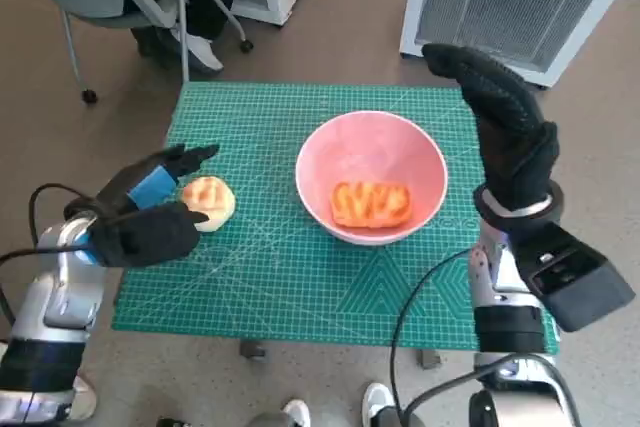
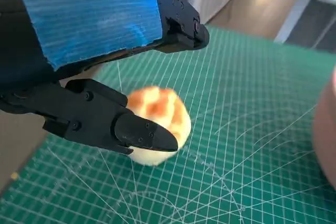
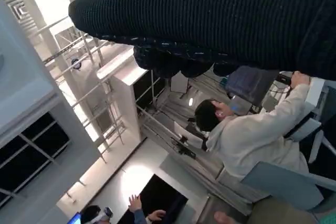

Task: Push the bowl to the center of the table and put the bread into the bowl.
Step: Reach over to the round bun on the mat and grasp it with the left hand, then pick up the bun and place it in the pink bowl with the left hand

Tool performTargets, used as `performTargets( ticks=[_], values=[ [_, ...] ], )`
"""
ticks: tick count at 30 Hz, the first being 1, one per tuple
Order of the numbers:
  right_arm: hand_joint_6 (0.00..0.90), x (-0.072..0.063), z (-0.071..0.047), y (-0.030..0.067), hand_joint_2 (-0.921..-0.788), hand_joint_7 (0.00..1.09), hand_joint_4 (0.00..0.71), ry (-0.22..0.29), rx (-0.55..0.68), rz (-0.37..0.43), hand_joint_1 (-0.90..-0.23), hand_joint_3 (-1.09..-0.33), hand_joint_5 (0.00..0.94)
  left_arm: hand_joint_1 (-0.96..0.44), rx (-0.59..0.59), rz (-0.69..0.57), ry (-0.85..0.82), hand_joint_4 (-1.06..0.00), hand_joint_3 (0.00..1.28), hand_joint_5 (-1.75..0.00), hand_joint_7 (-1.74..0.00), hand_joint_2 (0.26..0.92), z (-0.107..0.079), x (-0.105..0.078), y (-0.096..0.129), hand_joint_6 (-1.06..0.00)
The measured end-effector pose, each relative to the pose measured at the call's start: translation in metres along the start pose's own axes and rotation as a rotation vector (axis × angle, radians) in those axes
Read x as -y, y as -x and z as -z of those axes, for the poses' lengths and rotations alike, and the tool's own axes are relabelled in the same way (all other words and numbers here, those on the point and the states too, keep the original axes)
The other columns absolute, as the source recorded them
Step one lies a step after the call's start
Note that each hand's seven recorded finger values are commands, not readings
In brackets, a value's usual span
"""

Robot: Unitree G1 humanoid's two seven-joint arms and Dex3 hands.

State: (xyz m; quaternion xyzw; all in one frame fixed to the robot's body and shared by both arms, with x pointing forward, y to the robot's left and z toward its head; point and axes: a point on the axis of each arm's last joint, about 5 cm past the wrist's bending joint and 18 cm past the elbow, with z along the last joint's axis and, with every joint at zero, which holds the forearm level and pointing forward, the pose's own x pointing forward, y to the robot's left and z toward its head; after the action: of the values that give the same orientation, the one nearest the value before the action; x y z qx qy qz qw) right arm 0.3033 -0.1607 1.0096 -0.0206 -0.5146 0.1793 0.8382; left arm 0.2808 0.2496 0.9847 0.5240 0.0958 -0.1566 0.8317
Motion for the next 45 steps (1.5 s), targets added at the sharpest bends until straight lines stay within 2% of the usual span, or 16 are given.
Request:
performTargets(
  ticks=[8, 10, 11, 13, 15, 16, 17, 18, 20, 23, 29, 35, 40, 45],
  values=[
    [-0.001, 0.004, -0.001, 0.0000, -0.921, 0.68, 0.211, 0.007, 0.004, 0.001, -0.594, -0.805, 0.108, -0.17, -0.070, 0.049, 0.004, -0.61, 0.00, -0.06, -0.16, 0.897, 0.003, 0.012, -0.015, -0.64],
    [-0.001, 0.004, -0.001, -0.0002, -0.921, 0.68, 0.208, 0.008, 0.004, 0.000, -0.596, -0.805, 0.113, -0.15, -0.077, 0.051, 0.006, -0.70, 0.00, -0.04, -0.36, 0.903, 0.004, 0.015, -0.018, -0.63],
    [-0.001, 0.004, -0.002, -0.0003, -0.921, 0.68, 0.207, 0.008, 0.005, 0.000, -0.596, -0.804, 0.115, -0.22, -0.079, 0.048, 0.006, -0.76, 0.06, -0.05, -0.71, 0.909, 0.005, 0.016, -0.019, -0.61],
    [-0.001, 0.004, -0.002, -0.0004, -0.921, 0.68, 0.206, 0.008, 0.005, -0.001, -0.596, -0.804, 0.117, -0.27, -0.083, 0.038, -0.002, -0.79, 0.10, -0.05, -0.94, 0.914, 0.005, 0.017, -0.021, -0.59],
    [-0.001, 0.004, -0.002, -0.0004, -0.921, 0.68, 0.204, 0.007, 0.006, -0.001, -0.596, -0.802, 0.122, -0.32, -0.084, 0.029, -0.009, -0.87, 0.14, -0.09, -1.17, 0.918, 0.006, 0.016, -0.022, -0.58],
    [-0.001, 0.004, -0.002, -0.0004, -0.921, 0.68, 0.204, 0.007, 0.006, -0.001, -0.596, -0.801, 0.123, -0.26, -0.084, 0.024, -0.014, -0.82, 0.13, -0.28, -1.20, 0.919, 0.006, 0.016, -0.023, -0.59],
    [-0.001, 0.004, -0.002, -0.0004, -0.921, 0.68, 0.203, 0.007, 0.006, -0.001, -0.596, -0.800, 0.126, -0.17, -0.084, 0.020, -0.019, -0.74, 0.13, -0.58, -1.26, 0.919, 0.005, 0.016, -0.024, -0.58],
    [-0.001, 0.004, -0.002, -0.0004, -0.921, 0.68, 0.190, 0.007, 0.006, -0.001, -0.596, -0.800, 0.150, -0.13, -0.084, 0.017, -0.026, -0.72, 0.13, -0.69, -1.28, 0.920, 0.006, 0.016, -0.025, -0.58],
    [-0.001, 0.004, -0.002, -0.0004, -0.921, 0.68, 0.084, 0.007, 0.006, -0.001, -0.598, -0.802, 0.356, -0.06, -0.083, 0.011, -0.039, -0.67, 0.12, -0.95, -1.29, 0.919, 0.006, 0.016, -0.026, -0.58],
    [-0.001, 0.004, -0.002, -0.0005, -0.921, 0.68, 0.027, 0.007, 0.006, -0.001, -0.601, -0.803, 0.469, -0.02, -0.077, 0.009, -0.055, -0.65, 0.11, -1.11, -1.25, 0.920, 0.005, 0.017, -0.027, -0.59],
    [-0.001, 0.004, -0.002, -0.0010, -0.921, 0.68, 0.002, 0.006, 0.008, -0.002, -0.603, -0.800, 0.517, 0.00, -0.071, 0.019, -0.061, -0.64, 0.10, -1.21, -1.20, 0.920, 0.004, 0.016, -0.027, -0.60],
    [-0.001, 0.004, -0.002, -0.0015, -0.921, 0.68, -0.001, 0.003, 0.009, -0.001, -0.608, -0.796, 0.522, 0.00, -0.060, 0.022, -0.062, -0.64, 0.10, -1.21, -1.22, 0.920, 0.001, 0.010, -0.024, -0.59],
    [-0.001, 0.003, -0.002, -0.0016, -0.921, 0.68, -0.001, -0.001, 0.009, 0.000, -0.610, -0.793, 0.521, 0.00, 0.011, -0.052, -0.062, -0.66, 0.11, -1.15, -1.27, 0.920, -0.012, -0.005, -0.017, -0.57],
    [-0.001, 0.003, -0.002, -0.0015, -0.921, 0.68, -0.001, -0.003, 0.008, 0.001, -0.610, -0.792, 0.522, 0.00, 0.140, -0.193, -0.065, -0.67, 0.10, -1.11, -1.29, 0.920, -0.030, -0.025, -0.006, -0.57]
  ],
)
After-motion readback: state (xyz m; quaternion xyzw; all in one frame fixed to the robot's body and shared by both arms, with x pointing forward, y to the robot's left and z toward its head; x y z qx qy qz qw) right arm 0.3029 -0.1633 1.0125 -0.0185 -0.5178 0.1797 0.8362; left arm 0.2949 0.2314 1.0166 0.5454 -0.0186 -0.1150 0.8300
